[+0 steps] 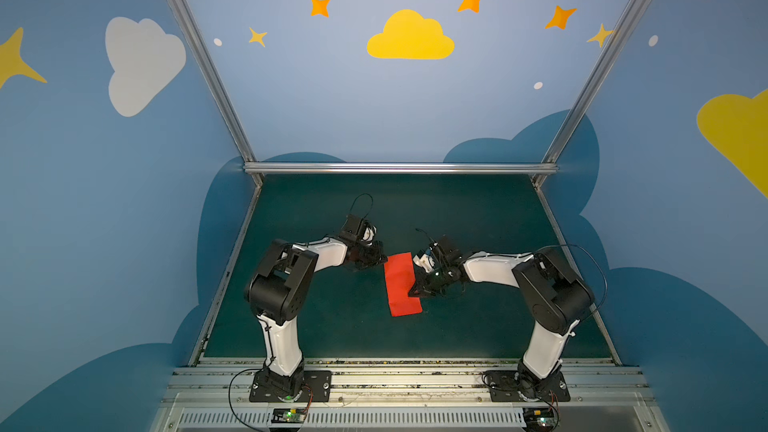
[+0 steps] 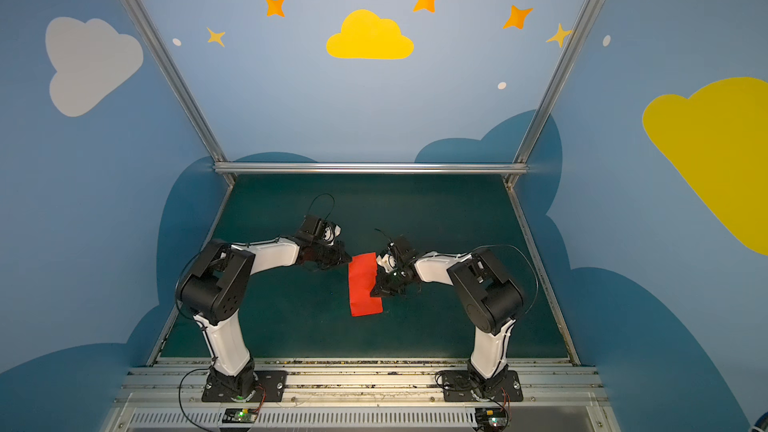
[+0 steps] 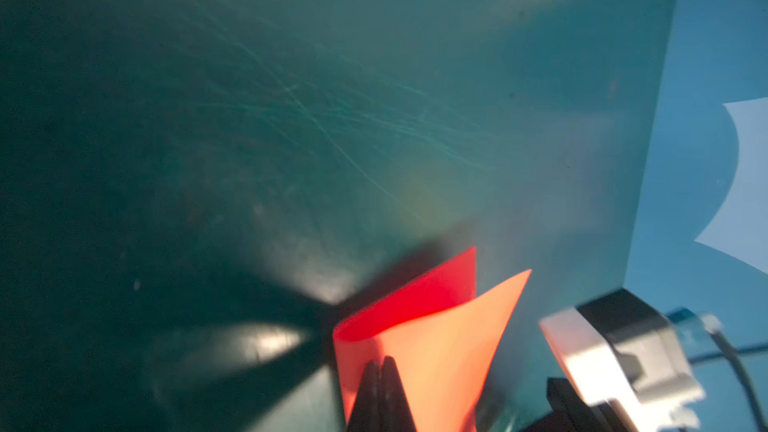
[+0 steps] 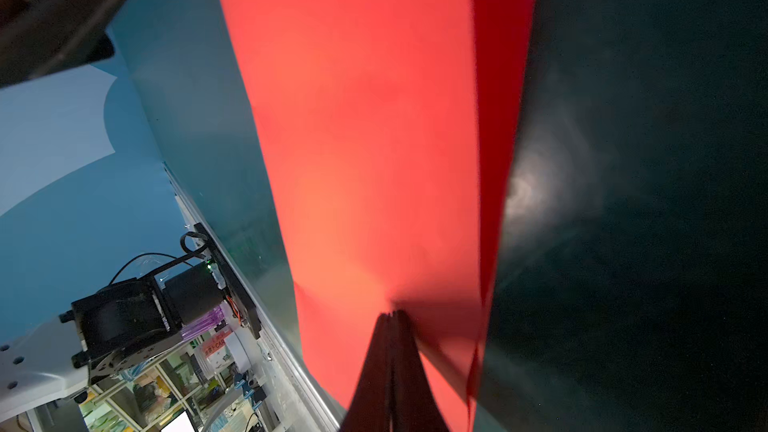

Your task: Fold a paper plane with a square sheet of paper (fold left side to right side)

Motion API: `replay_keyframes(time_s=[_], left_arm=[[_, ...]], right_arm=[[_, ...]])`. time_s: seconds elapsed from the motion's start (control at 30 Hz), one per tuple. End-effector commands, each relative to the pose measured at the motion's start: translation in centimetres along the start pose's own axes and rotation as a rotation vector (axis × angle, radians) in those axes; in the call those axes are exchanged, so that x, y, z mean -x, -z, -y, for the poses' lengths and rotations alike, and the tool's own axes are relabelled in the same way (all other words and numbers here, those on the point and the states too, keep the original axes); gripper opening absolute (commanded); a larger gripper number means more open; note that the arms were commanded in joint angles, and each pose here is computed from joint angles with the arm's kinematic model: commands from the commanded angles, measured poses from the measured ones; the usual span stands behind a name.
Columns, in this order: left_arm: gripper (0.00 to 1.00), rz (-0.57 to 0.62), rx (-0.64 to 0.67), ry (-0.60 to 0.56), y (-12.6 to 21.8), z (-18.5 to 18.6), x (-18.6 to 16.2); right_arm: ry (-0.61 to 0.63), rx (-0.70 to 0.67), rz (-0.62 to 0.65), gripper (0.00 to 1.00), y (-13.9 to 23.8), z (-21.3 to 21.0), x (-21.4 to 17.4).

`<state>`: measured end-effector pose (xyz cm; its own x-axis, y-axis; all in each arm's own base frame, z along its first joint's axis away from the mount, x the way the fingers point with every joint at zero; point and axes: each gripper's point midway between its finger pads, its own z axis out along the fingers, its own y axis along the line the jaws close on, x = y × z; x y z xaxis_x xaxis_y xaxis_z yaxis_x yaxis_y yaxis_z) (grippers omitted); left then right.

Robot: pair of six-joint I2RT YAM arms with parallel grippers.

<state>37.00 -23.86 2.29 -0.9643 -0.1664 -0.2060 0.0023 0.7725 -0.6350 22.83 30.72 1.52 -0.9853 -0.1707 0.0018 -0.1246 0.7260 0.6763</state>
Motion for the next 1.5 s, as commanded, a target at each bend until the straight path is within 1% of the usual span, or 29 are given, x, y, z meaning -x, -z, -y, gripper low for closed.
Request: replay_keyframes(time_s=[0.0,0.13,0.23,0.3,0.43,0.53,0.63,0.73,0.9,1.23,1.37,1.47], left_arm=[[0.03,-0.02,0.012,-0.006,-0.7,-0.6,-0.1],[0.03,-0.021,0.047,0.015,-1.1,-2.1,-0.4],[0.03,-0.006,0.035,0.023,-0.5,-2.0,-0.2],[0.03,0.01,0.019,0.007,0.4,-1.1,0.1],[0.03,0.042,-0.042,-0.033,2.9,1.9,0.4],[0.03,0.05,-0.076,-0.056,4.2,3.5,-0.2],[0.03,0.04,-0.093,-0.072,4.6,4.5,-1.3],[0.03,0.021,-0.093,-0.082,4.4,4.5,-2.5],[0.03,-0.004,-0.062,-0.07,3.2,3.1,-3.6],[0.03,-0.036,0.002,-0.051,0.6,0.3,-3.9],[0.03,-0.044,0.021,-0.042,0.0,-0.7,-4.4],[0.03,-0.051,0.027,-0.039,-0.3,-1.0,-4.7]], right_arm=[[-0.059,-0.122,-0.015,0.0,-1.2,3.7,-1.1],[-0.058,-0.12,-0.013,0.0,-1.1,3.7,-1.1],[-0.058,-0.12,-0.014,0.0,-1.1,3.6,-1.2],[-0.057,-0.12,-0.012,0.0,-1.0,3.6,-1.1],[-0.057,-0.121,-0.012,0.0,-1.0,3.6,-1.0],[-0.058,-0.122,-0.012,0.0,-1.1,3.6,-0.9],[-0.058,-0.122,-0.012,0.0,-1.1,3.6,-0.9],[-0.06,-0.122,-0.012,0.0,-1.1,3.6,-0.9],[-0.061,-0.124,-0.012,0.0,-1.1,3.6,-0.8],[-0.065,-0.121,-0.009,0.0,-1.1,3.5,-0.7],[-0.053,-0.109,0.002,0.0,-0.7,2.6,-0.1],[-0.024,-0.077,0.022,0.0,0.1,1.0,1.0]])
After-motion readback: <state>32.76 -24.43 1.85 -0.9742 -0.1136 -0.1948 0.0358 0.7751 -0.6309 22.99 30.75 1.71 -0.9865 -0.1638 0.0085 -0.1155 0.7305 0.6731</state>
